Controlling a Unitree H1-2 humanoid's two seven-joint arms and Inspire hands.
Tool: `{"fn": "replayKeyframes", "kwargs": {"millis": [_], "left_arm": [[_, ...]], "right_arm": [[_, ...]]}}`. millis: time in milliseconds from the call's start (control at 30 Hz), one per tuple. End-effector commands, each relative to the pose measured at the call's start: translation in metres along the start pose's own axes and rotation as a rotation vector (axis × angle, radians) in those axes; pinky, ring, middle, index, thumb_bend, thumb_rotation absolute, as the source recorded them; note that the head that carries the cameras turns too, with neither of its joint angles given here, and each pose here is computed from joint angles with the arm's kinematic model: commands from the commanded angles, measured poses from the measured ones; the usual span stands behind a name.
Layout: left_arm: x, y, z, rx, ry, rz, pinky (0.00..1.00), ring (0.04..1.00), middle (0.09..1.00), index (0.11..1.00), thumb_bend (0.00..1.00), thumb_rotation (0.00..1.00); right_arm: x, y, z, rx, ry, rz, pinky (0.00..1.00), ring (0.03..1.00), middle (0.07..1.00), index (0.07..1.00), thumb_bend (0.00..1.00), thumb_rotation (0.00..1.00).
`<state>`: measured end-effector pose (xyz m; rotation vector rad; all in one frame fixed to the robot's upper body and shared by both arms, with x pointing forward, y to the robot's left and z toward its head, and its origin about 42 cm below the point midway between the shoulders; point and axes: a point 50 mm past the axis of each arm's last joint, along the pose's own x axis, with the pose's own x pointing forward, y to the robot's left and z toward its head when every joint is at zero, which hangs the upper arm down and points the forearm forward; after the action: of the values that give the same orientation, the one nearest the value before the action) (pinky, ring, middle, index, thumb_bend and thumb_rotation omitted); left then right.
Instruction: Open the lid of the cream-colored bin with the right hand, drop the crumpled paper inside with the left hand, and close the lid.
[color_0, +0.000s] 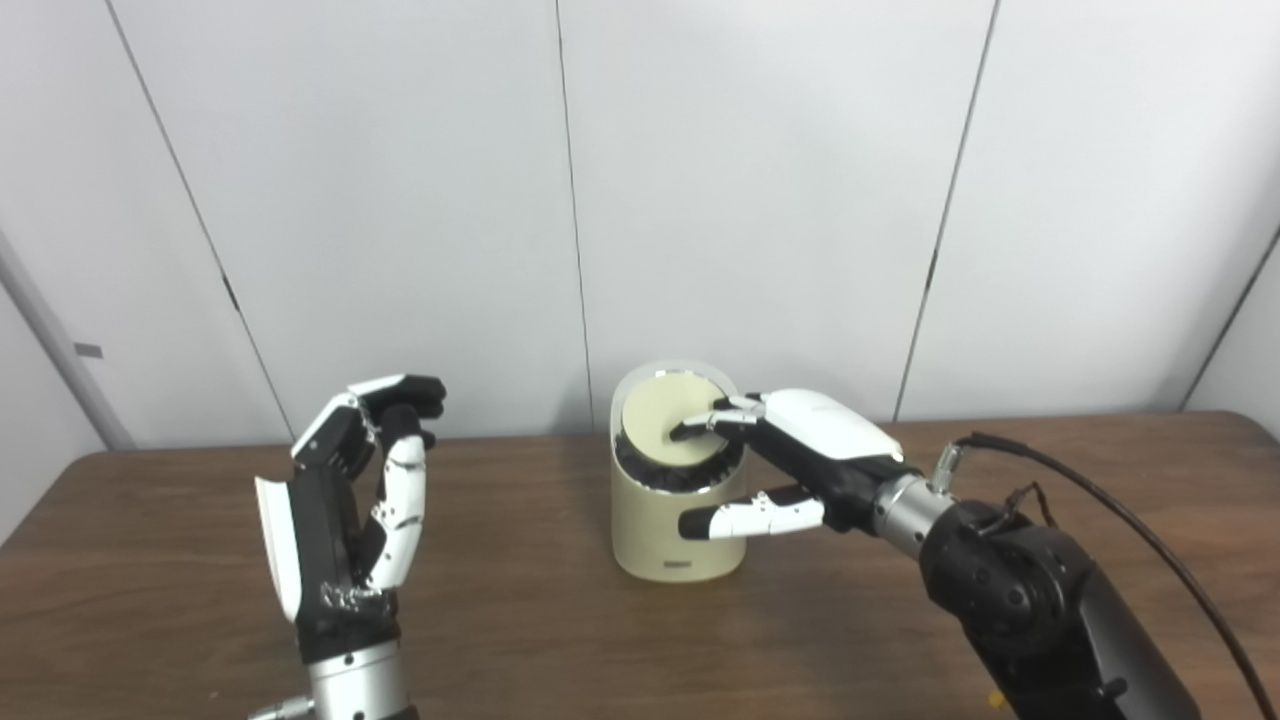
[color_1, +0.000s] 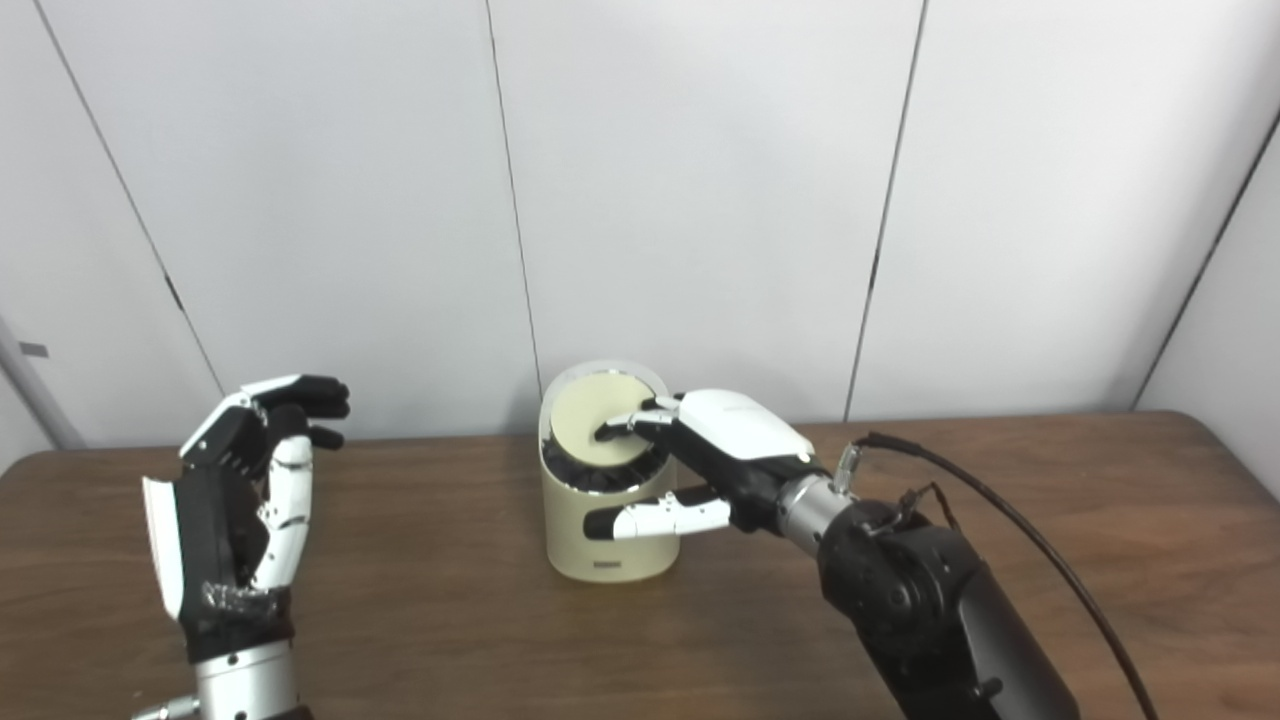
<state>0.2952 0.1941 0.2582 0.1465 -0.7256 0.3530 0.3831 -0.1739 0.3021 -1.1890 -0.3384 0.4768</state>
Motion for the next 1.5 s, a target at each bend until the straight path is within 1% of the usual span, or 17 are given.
{"fn": "replayKeyframes", "kwargs": {"millis": [0, 133, 367, 467, 667, 967, 1200, 1467], "left_arm": [[0.011, -0.002, 0.012, -0.016, -0.058, 0.01, 0.48, 0.584, 0.601, 0.574, 0.3, 0.64], [0.011, -0.003, 0.013, -0.016, -0.053, 0.006, 0.48, 0.586, 0.601, 0.575, 0.31, 0.65], [0.011, -0.004, 0.015, -0.015, -0.053, 0.003, 0.48, 0.588, 0.602, 0.577, 0.32, 0.66], [0.011, -0.005, 0.015, -0.019, -0.054, 0.002, 0.48, 0.588, 0.602, 0.579, 0.32, 0.66], [0.012, -0.007, 0.018, -0.021, -0.053, 0.01, 0.48, 0.585, 0.598, 0.578, 0.33, 0.66], [0.014, -0.006, 0.025, -0.025, -0.062, 0.014, 0.48, 0.582, 0.595, 0.571, 0.32, 0.66], [0.014, -0.007, 0.029, -0.018, -0.067, 0.013, 0.48, 0.583, 0.597, 0.573, 0.31, 0.67], [0.014, -0.008, 0.029, -0.012, -0.065, 0.016, 0.48, 0.579, 0.593, 0.573, 0.33, 0.67]], "right_arm": [[0.001, -0.013, 0.014, -0.028, -0.048, -0.02, 1.0, 0.957, 0.861, 0.839, 0.9, 0.99], [0.002, -0.012, 0.018, -0.03, -0.061, -0.008, 1.0, 0.948, 0.86, 0.829, 0.88, 0.97], [0.007, -0.003, 0.014, -0.023, -0.023, 0.037, 1.0, 0.94, 0.867, 0.833, 0.89, 0.97], [0.008, 0.0, 0.012, -0.029, -0.022, 0.047, 1.0, 0.931, 0.866, 0.831, 0.89, 0.98], [0.01, 0.002, 0.011, -0.041, -0.018, 0.056, 1.0, 0.934, 0.866, 0.827, 0.9, 1.0], [0.008, 0.003, 0.016, -0.045, -0.013, 0.059, 1.0, 0.94, 0.855, 0.817, 0.91, 1.0], [0.01, 0.013, 0.016, -0.069, 0.022, 0.098, 1.0, 0.948, 0.853, 0.81, 0.92, 1.0], [0.012, 0.024, 0.017, -0.104, 0.037, 0.12, 1.0, 0.954, 0.85, 0.8, 0.92, 1.0]]}}
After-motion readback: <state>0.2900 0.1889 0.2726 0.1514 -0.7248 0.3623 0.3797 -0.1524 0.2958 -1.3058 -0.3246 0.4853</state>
